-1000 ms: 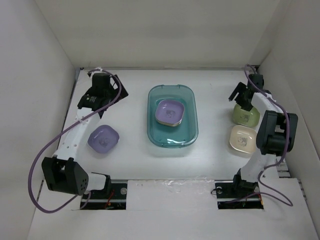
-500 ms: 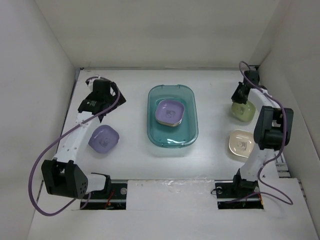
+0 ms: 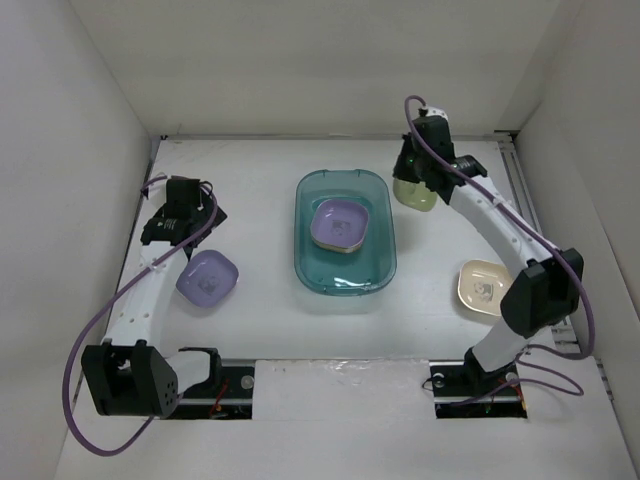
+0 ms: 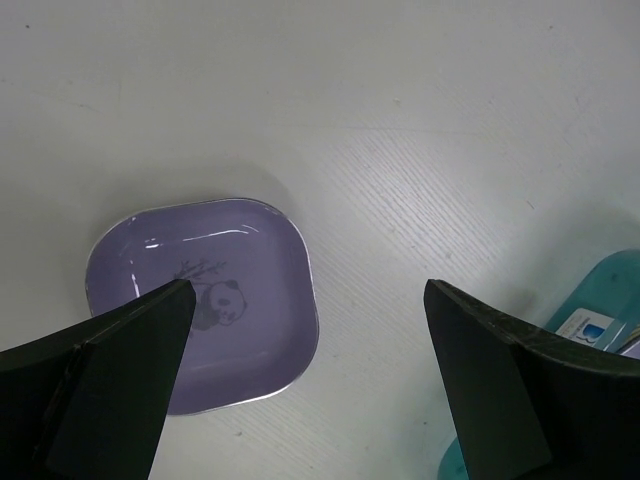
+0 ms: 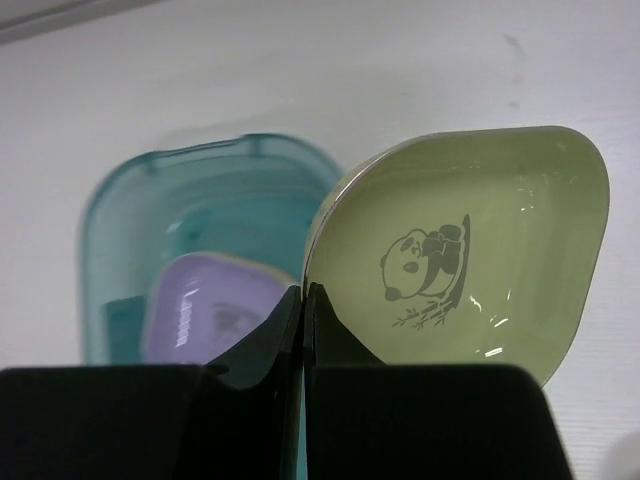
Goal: Place the plates into the plastic bin on the countertop
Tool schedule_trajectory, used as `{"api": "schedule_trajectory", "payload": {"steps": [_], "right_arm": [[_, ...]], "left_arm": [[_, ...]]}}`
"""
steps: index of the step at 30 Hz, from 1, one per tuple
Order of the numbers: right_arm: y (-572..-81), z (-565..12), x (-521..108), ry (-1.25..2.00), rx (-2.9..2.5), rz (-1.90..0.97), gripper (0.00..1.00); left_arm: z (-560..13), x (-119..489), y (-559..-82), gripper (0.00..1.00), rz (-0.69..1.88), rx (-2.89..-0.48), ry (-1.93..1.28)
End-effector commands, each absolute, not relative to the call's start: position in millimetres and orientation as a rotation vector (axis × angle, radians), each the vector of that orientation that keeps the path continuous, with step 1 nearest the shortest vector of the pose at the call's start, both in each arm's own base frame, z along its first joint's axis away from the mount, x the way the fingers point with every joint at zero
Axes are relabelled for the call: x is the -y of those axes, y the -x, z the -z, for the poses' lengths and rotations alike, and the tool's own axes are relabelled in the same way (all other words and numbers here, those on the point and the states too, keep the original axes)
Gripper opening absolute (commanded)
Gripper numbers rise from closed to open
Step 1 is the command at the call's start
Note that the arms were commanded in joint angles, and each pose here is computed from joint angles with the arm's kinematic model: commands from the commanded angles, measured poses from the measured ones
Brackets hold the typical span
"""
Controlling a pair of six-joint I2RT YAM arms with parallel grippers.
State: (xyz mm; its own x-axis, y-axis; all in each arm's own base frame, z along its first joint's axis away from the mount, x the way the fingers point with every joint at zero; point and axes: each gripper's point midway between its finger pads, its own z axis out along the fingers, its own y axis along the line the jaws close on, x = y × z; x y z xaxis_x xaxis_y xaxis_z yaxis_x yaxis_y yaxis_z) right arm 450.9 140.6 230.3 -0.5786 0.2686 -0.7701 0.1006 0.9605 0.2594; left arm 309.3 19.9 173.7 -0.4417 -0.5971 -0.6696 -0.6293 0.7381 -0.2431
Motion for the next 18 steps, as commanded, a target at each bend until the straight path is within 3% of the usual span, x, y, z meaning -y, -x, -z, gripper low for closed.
{"api": "schedule_trajectory", "payload": {"steps": [1, 7, 11, 18], "right_arm": [[-436.6, -282.5, -178.5, -0.278, -2.077, -0.326, 0.0], [-418.1, -287.2, -266.0, -0.25, -2.087, -0.458, 0.0], [-426.8, -244.9, -304.3, -0.293, -2.187, -0.462, 0.0], [-427.8, -231.2, -342.4, -0.299, -2.209, -0.486, 0.0]], "left_arm": [[-174.2, -27.1, -304.2, 1.0, -0.105, -2.155, 0.936], [-172.3, -30.7, -299.9, 1.0, -0.135, -2.158, 0.953], [-166.0, -33.7, -292.6, 1.0, -0.167, -2.171, 0.982], [-161.2, -41.8, -284.4, 1.0, -0.236, -2.167, 1.033]]}}
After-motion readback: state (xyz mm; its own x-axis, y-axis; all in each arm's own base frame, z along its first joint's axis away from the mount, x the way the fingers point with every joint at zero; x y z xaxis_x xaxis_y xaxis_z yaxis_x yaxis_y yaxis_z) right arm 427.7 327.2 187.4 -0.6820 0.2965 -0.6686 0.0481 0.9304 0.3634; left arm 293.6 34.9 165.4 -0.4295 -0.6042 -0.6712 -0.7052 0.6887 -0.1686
